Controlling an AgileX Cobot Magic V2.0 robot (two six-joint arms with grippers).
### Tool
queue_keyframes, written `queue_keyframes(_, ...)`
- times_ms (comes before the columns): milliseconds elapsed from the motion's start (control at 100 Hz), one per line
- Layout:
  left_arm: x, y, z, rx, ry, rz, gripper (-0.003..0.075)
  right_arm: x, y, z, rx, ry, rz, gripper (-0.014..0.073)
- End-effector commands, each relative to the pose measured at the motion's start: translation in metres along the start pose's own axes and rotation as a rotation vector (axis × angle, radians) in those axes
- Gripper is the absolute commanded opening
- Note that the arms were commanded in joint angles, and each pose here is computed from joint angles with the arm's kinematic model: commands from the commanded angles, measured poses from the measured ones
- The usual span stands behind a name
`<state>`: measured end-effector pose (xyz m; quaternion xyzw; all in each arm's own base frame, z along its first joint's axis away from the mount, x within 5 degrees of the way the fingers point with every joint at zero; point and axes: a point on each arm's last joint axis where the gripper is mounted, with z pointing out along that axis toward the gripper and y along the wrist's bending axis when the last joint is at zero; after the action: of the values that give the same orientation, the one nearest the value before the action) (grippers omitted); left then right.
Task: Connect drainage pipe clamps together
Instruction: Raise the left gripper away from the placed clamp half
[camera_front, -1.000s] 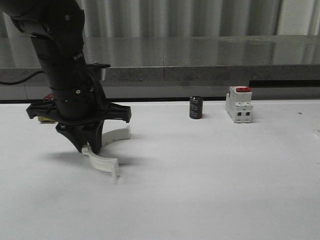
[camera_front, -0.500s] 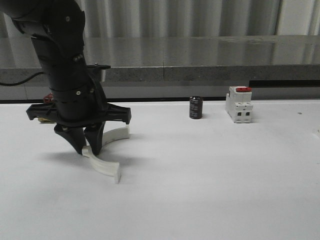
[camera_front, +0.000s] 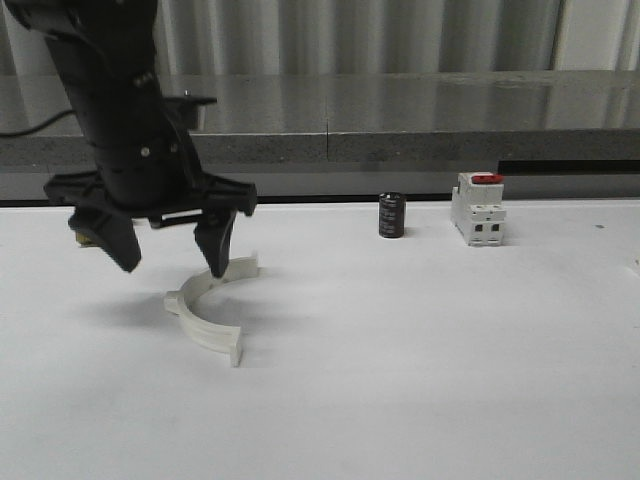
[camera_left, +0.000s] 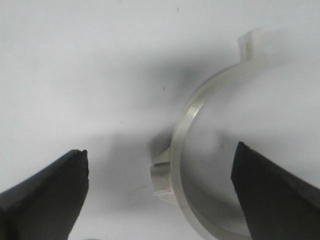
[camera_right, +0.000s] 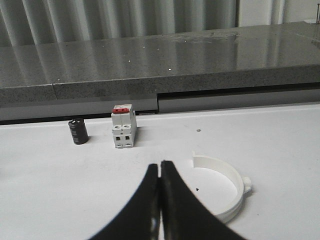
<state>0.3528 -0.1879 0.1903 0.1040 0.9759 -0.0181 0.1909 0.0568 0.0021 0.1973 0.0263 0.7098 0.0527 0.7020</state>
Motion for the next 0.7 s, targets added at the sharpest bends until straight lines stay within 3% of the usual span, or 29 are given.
queue_keyframes(0, -0.017, 0.001, -0.058, 0.040, -0.180, 0.023, 0.0576, -0.015, 0.001, -0.003, -0.010, -0.124, -0.007, -0.0067)
queue_keyframes(130, -0.022, 0.019, -0.100, 0.044, -0.288, 0.022, 0.0569, -0.015, 0.001, -0.003, -0.010, -0.124, -0.007, -0.0067)
queue_keyframes(340, -0.017, 0.068, -0.141, -0.009, -0.379, -0.032, 0.0562, -0.015, 0.001, -0.003, -0.010, -0.124, -0.007, -0.0067)
queue_keyframes(510, 0.013, 0.104, -0.162, -0.056, -0.418, -0.099, 0.0562, -0.015, 0.001, -0.003, -0.010, -0.124, -0.007, -0.0067)
queue_keyframes(690, 0.060, 0.123, -0.187, -0.076, -0.480, -0.146, 0.0562, -0.015, 0.001, -0.003, -0.010, -0.124, -0.007, -0.0067)
